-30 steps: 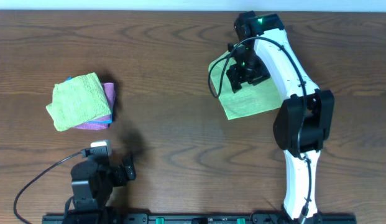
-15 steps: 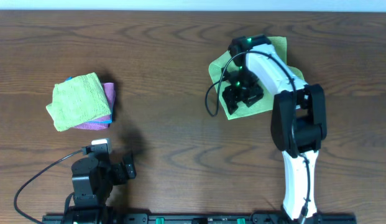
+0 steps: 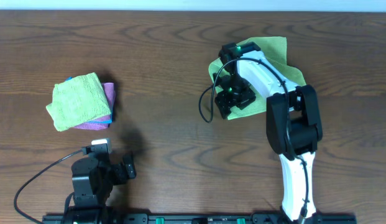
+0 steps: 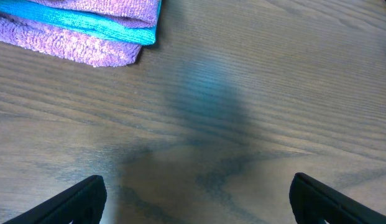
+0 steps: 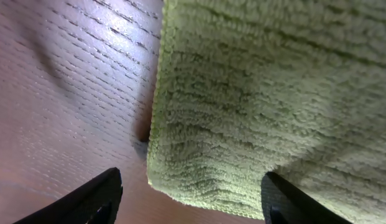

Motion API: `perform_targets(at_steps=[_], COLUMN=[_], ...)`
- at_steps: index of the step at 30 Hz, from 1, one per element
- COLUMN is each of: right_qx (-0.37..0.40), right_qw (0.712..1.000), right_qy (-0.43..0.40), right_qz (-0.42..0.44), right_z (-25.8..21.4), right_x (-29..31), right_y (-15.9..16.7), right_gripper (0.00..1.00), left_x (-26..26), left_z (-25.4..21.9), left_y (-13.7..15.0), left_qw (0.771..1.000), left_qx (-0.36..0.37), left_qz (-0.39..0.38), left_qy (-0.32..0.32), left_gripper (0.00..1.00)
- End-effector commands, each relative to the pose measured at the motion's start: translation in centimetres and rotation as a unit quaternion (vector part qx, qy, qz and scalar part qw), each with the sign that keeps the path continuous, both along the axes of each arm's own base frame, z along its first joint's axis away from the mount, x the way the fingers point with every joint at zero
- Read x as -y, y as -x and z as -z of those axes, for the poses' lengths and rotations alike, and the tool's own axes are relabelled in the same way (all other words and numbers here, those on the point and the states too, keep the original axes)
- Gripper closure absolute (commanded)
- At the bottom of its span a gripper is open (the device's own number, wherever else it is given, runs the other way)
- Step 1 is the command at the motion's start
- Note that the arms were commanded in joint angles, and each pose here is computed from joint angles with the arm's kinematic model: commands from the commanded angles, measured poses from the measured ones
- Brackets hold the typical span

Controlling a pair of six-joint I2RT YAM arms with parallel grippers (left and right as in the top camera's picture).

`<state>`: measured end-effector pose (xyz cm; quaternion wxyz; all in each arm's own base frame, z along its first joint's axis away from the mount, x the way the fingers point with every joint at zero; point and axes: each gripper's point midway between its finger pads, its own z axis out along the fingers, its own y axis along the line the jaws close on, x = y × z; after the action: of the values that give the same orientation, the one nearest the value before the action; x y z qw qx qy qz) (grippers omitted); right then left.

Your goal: Fold the cloth

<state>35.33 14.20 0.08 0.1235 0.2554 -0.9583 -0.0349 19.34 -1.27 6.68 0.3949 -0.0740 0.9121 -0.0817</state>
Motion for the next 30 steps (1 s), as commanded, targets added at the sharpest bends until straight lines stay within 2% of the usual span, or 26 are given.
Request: perform_targets(at_steps=[1,2,3,5,7,18,25,30], right_qx=[-0.018,-0.018,-0.018,-0.018,-0.019,-0.068,-0.074,-0.068], right_qw=[1.000,1.000,1.000,1.000,1.000,0.997,0.995,0.995], right_qy=[-0.003,-0.002,-0.002,-0.001,-0.001,-0.038,-0.042,-0.044], right_qz=[0.002,0.005,0.006,0.009,0.014,-0.020,-0.049,-0.065], right_z=[1.0,1.1,1.1,1.2,1.2,0.4,0.4,0.5], right_x=[-0.2,-0.2,-0.2,-0.2,-0.4,-7.0,-12.1,-14.2], right_y=[1.1,1.2,1.2,1.2,1.3,6.0,9.5,10.9], right_gripper=[0.44,0.49,0.58,0.83,0.99,0.99,0.99,0.98], left_x=[0.2,0.2,0.2,0.2,0.2,0.0,0.0,0.0], left_z=[-1.5,-1.5,-1.5,-1.5,-1.6,-2.0,-2.2,-2.3], left_y=[-0.4,-0.4,-0.4,-0.4,-0.4,-0.9,-1.0,-1.1], left_qw=[1.000,1.000,1.000,1.000,1.000,0.999,0.999,0.999], left_qx=[0.019,0.019,0.019,0.019,0.019,0.032,0.036,0.039], left_qz=[0.004,0.004,0.004,0.004,0.004,0.000,0.000,0.000], left_qy=[0.003,0.003,0.003,0.003,0.003,-0.001,-0.002,-0.002], left_gripper=[0.05,0.05,0.04,0.05,0.04,0.05,0.04,0.04])
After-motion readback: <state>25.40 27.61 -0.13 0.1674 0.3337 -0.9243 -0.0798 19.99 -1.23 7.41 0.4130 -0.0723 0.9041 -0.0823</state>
